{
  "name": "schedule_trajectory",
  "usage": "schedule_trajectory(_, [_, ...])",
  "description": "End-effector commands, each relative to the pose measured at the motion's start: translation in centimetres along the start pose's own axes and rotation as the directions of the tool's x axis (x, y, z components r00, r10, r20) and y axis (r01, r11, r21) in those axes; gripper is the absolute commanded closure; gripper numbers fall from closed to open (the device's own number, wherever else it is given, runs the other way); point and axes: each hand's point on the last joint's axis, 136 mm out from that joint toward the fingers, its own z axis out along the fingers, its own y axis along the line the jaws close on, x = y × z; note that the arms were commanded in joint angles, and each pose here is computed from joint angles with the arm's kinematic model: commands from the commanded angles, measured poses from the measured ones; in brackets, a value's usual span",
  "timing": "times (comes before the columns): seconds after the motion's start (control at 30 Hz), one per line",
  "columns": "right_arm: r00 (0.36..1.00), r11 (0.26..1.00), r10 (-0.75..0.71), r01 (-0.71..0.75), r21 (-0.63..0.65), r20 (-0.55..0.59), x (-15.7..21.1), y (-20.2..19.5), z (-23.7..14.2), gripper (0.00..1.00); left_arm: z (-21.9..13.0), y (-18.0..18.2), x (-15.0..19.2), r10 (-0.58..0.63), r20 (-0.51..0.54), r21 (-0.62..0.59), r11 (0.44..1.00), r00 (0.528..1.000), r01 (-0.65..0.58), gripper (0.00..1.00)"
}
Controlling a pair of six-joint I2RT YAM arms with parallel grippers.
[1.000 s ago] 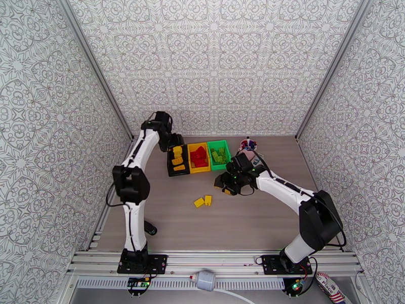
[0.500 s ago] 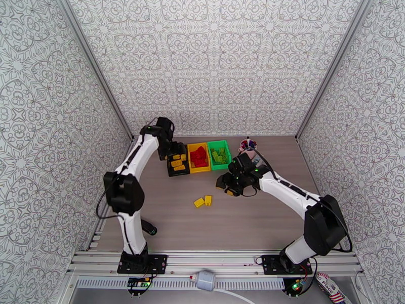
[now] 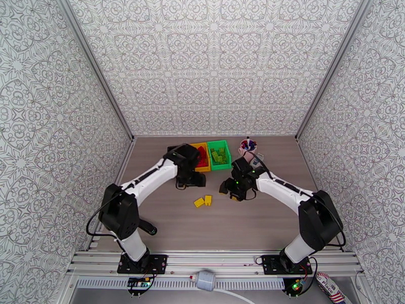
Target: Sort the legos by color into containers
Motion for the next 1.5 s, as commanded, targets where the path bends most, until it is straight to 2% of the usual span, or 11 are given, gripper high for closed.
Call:
schedule_trajectory(0.0, [1.0, 0.998, 0.025, -0.025, 0.058, 0.01, 1.3, -2.7, -0.1, 0.42, 2.2, -2.8, 0.7, 0.023, -0.035, 0.028, 0.999, 0.999, -0.022, 0.26])
schedule_trajectory(0.17, [0.998, 0.995, 0.054, -0.055, 0.079, 0.02, 2.9, -5.3, -0.6, 0.44, 5.2, -4.3, 2.0, 0.03, -0.114, 0.002, 1.0, 0.993, -0.03, 0.31])
schedule_trajectory(0.43, [0.994, 0.992, 0.105, -0.107, 0.067, 0.039, 4.4, -7.5, -1.3, 0.44, 7.8, -4.9, 2.6, 0.055, -0.171, -0.074, 0.995, 0.984, -0.069, 0.36])
schedule_trajectory(0.57, [0.993, 0.992, 0.109, -0.112, 0.061, 0.046, 4.5, -7.7, -1.6, 0.44, 7.9, -4.4, 2.6, 0.059, -0.175, -0.132, 0.988, 0.983, -0.083, 0.38])
schedule_trajectory(0.9, [0.993, 0.992, 0.112, -0.114, 0.055, 0.043, 4.6, -7.9, -1.6, 0.44, 4.8, -4.4, 1.0, 0.096, -0.081, -0.172, 0.979, 0.992, -0.109, 0.35])
schedule_trajectory(1.3, [0.994, 0.993, 0.106, -0.108, 0.051, 0.035, 4.5, -7.5, -1.6, 0.44, 9.1, -3.2, 2.0, 0.077, -0.19, -0.184, 0.976, 0.979, -0.113, 0.34])
schedule_trajectory(1.47, [0.993, 0.992, 0.111, -0.113, 0.051, 0.039, 4.6, -7.7, -1.7, 0.45, 10.5, -2.8, 2.2, 0.069, -0.211, -0.199, 0.974, 0.975, -0.112, 0.39])
